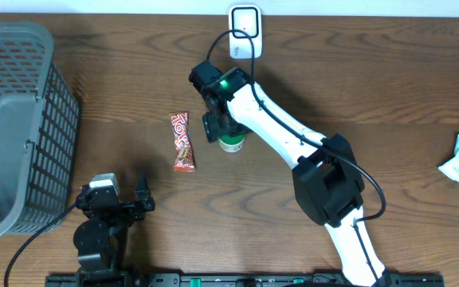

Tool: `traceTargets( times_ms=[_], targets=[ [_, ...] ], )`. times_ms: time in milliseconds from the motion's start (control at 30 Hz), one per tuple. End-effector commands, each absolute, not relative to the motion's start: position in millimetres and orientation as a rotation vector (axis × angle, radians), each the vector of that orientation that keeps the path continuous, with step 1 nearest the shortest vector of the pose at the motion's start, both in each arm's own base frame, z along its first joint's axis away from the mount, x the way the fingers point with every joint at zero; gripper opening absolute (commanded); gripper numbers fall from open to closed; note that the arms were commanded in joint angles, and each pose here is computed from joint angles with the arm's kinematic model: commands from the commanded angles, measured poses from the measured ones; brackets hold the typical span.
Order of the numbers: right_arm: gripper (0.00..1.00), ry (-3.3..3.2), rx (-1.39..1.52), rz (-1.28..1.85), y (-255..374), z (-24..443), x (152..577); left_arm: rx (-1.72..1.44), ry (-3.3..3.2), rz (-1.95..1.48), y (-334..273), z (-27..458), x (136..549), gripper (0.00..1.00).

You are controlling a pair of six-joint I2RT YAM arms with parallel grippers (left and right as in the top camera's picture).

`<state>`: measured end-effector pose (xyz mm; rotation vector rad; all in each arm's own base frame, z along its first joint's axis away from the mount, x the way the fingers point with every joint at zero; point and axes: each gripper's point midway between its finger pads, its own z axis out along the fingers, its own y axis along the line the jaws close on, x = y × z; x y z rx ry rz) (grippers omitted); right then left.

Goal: Scan the item barcode
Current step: 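Lower the right gripper over the jar's green lid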

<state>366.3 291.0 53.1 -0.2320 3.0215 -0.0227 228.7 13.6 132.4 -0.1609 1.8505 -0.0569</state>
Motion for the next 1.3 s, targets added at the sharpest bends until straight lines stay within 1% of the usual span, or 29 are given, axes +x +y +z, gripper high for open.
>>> traceTargets(
  times_ms=[0, 200, 267, 333, 400, 467, 600, 667, 967, 1100, 1267],
  targets=[
    [0.99, 3.026, 0.052, -0.004, 289, 56, 369, -0.145, 1.885, -0.050, 12, 121, 227, 0.98],
    [0.99, 3.070, 0.079, -0.052, 274, 62, 363, -0.145, 1.885, -0.050, 12, 121, 227, 0.98],
    [0.99, 3.091, 0.083, -0.022, 275, 63, 361, -0.145, 1.885, -0.051, 12, 121, 227, 0.98],
    [0.99, 3.134, -0.025, 0.030, 281, 62, 353, -0.145, 1.885, -0.050, 12, 121, 227, 0.98],
    [0.99, 3.120, -0.181, 0.025, 281, 62, 354, -0.145, 1.885, -0.050, 12, 121, 227, 0.98],
    [0.99, 3.097, -0.268, 0.045, 287, 61, 357, -0.145, 1.885, -0.051, 12, 121, 227, 0.98],
    [0.99, 3.055, -0.424, 0.216, 312, 63, 359, -0.145, 1.885, -0.050, 12, 121, 227, 0.98],
    [0.99, 3.072, -0.410, 0.258, 313, 63, 357, -0.145, 1.885, -0.051, 12, 121, 227, 0.98],
    [0.99, 3.079, -0.308, 0.250, 294, 61, 375, -0.145, 1.885, -0.050, 12, 121, 227, 0.98],
    [0.99, 3.111, -0.298, 0.226, 290, 47, 374, -0.145, 1.885, -0.051, 12, 121, 227, 0.98],
    [0.99, 3.138, -0.356, 0.181, 292, 28, 369, -0.145, 1.885, -0.051, 12, 121, 227, 0.98]
  ],
)
